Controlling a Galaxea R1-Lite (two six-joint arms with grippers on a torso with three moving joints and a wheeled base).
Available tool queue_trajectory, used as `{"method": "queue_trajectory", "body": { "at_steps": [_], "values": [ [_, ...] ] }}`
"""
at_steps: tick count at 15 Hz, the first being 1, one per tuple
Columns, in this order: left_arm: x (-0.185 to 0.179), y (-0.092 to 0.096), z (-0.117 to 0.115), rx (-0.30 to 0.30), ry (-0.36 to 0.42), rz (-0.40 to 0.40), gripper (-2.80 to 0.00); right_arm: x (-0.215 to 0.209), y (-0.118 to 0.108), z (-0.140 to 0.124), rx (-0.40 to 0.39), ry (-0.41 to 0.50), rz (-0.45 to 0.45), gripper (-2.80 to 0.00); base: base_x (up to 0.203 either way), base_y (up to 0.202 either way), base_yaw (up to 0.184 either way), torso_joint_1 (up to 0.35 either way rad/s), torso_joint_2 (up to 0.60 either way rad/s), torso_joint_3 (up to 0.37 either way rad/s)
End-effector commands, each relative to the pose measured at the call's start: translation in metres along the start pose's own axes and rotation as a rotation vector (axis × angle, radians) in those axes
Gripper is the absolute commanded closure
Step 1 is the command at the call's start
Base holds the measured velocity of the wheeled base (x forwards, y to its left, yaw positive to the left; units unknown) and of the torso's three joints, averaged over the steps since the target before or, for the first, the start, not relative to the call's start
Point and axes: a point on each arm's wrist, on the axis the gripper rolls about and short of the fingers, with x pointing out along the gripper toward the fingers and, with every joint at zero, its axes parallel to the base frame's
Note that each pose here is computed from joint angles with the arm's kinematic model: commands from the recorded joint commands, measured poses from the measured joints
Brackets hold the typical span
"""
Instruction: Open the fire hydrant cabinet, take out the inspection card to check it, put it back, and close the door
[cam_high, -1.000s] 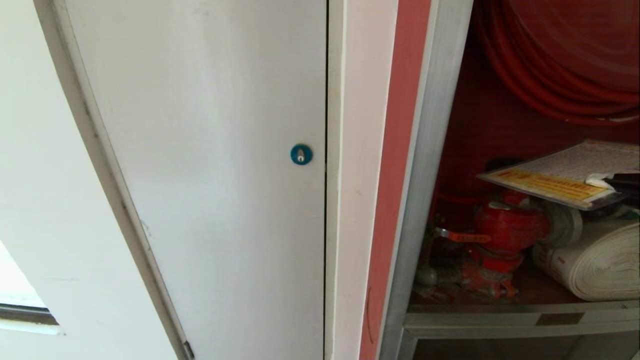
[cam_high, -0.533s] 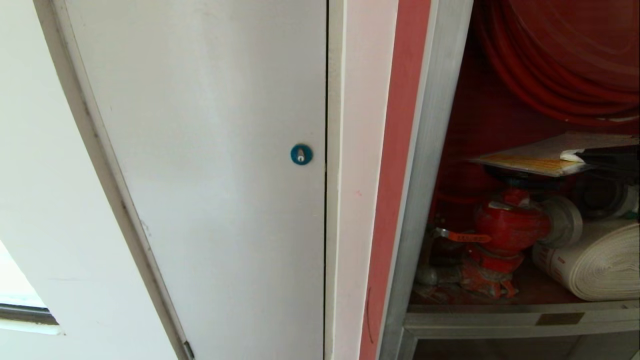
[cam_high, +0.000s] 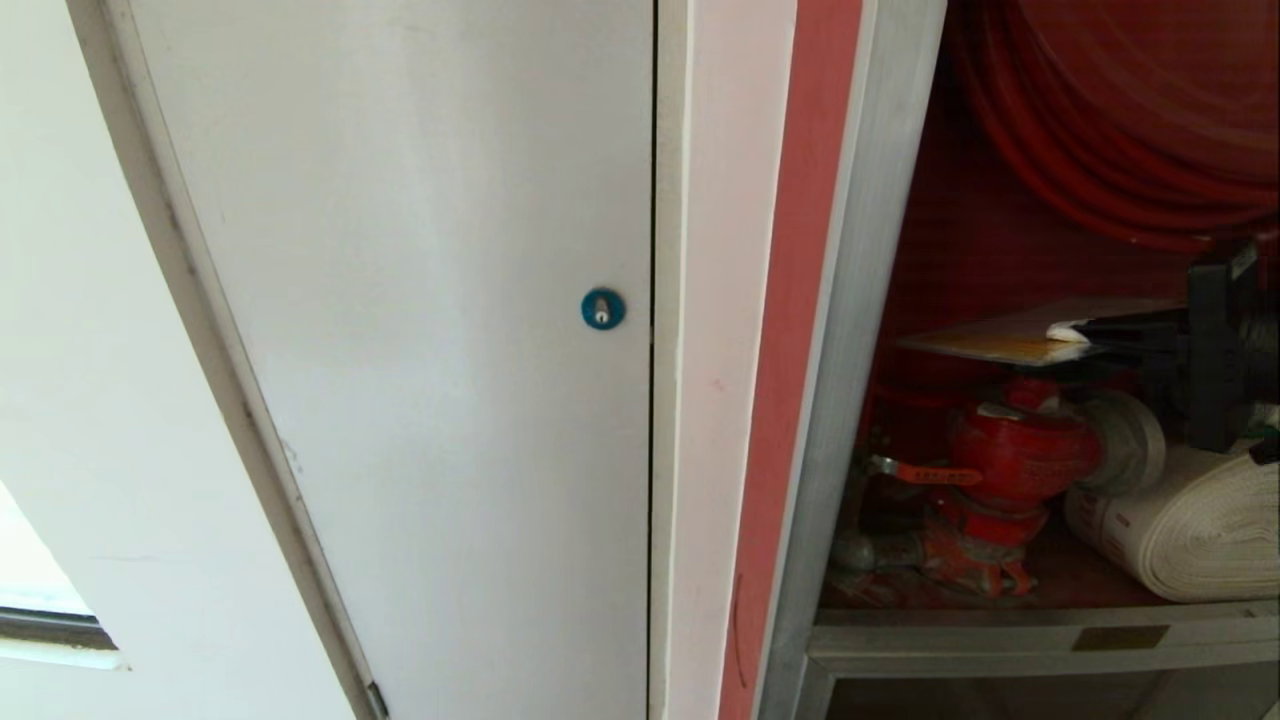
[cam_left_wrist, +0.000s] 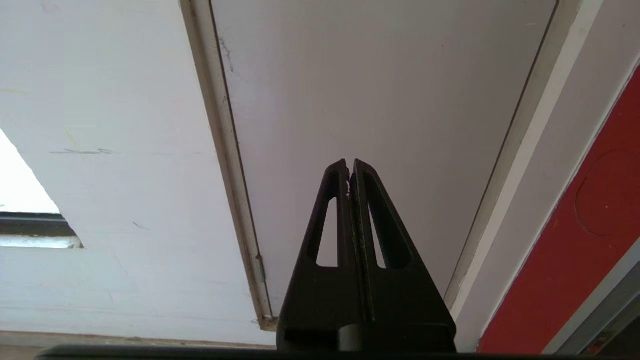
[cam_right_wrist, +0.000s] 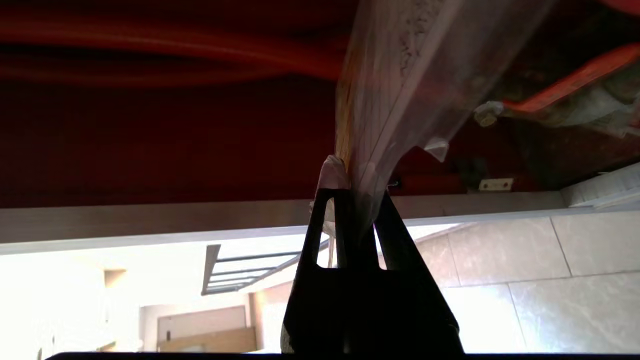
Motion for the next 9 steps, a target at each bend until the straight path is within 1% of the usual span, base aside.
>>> {"method": "queue_trajectory", "body": {
  "at_steps": [1, 5, 9],
  "values": [
    [0.0000, 0.0000, 0.0000, 0.000, 0.000, 0.000, 0.00, 0.0102, -0.0001, 0.0038, 0.004, 0.003, 0.004, 0.00, 0.000, 0.000, 0.000, 0.000, 0.00, 0.000],
    [0.0000, 0.0000, 0.0000, 0.000, 0.000, 0.000, 0.00, 0.0135, -0.0010, 0.0051, 0.004, 0.004, -0.001, 0.00, 0.000, 0.000, 0.000, 0.000, 0.00, 0.000],
    [0.0000, 0.0000, 0.0000, 0.000, 0.000, 0.000, 0.00, 0.0186, -0.0003, 0.0089, 0.000, -0.026, -0.001, 0.00, 0.000, 0.000, 0.000, 0.000, 0.00, 0.000]
  ]
}}
